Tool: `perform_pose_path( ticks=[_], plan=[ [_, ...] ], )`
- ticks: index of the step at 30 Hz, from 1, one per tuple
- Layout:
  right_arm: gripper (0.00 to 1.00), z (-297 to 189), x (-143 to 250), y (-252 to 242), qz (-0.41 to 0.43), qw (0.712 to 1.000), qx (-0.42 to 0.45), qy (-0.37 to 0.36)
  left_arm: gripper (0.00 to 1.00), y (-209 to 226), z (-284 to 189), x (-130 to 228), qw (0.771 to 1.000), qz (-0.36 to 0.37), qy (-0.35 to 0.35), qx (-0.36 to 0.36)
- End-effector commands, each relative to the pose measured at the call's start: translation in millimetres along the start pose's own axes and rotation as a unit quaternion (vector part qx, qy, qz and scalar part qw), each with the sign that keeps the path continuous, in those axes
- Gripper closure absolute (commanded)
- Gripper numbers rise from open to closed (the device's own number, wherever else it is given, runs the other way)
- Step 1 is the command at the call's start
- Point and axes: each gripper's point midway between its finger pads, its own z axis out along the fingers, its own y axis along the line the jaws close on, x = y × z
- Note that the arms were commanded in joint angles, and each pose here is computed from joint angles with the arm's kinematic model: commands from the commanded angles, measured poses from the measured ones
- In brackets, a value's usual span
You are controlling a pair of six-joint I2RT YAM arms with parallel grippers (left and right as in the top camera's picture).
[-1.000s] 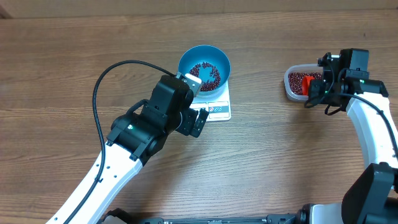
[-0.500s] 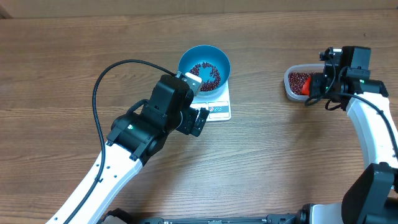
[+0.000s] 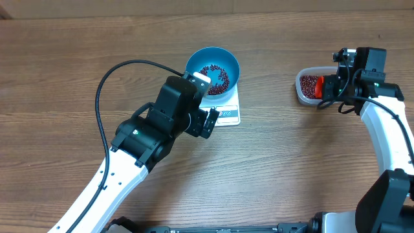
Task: Scoop item into bowl and weigh 150g on scale
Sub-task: 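Dip the scoop into the beans again with the right gripper, then drag the red scoop through the beans in the tub with the right gripper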
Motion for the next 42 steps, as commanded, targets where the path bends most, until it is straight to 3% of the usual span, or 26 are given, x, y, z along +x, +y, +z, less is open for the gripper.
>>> perform_pose_path(
  ticks=[1,10,30,38,42],
  plan=[
    [0.96,2.3,-1.2,0.3,0.002,1.000,-0.004,-0.001,0.00,-1.3,-3.8,-19.4,1.000,0.002,-0.030,0.006],
    [0.96,10.0,1.7,-0.1,0.003,1.000,-0.005,0.007,0.01,-2.7,-6.1,-40.7,0.997,0.000,-0.074,0.009],
    [0.96,-5.6,-7.6,-2.0,-0.004,1.000,0.005,-0.016,0.01,-2.6,-5.9,-39.4,0.997,0.000,-0.071,0.009],
    [0.96,-19.3,-9.1,-15.2,-0.018,0.998,0.048,-0.021,0.00,-2.6,-5.9,-39.4,0.997,0.000,-0.071,0.009],
    [0.96,-20.1,-11.1,-15.4,-0.063,0.997,0.050,-0.024,0.00,-2.6,-5.9,-39.4,0.997,0.000,-0.071,0.009]
  ],
)
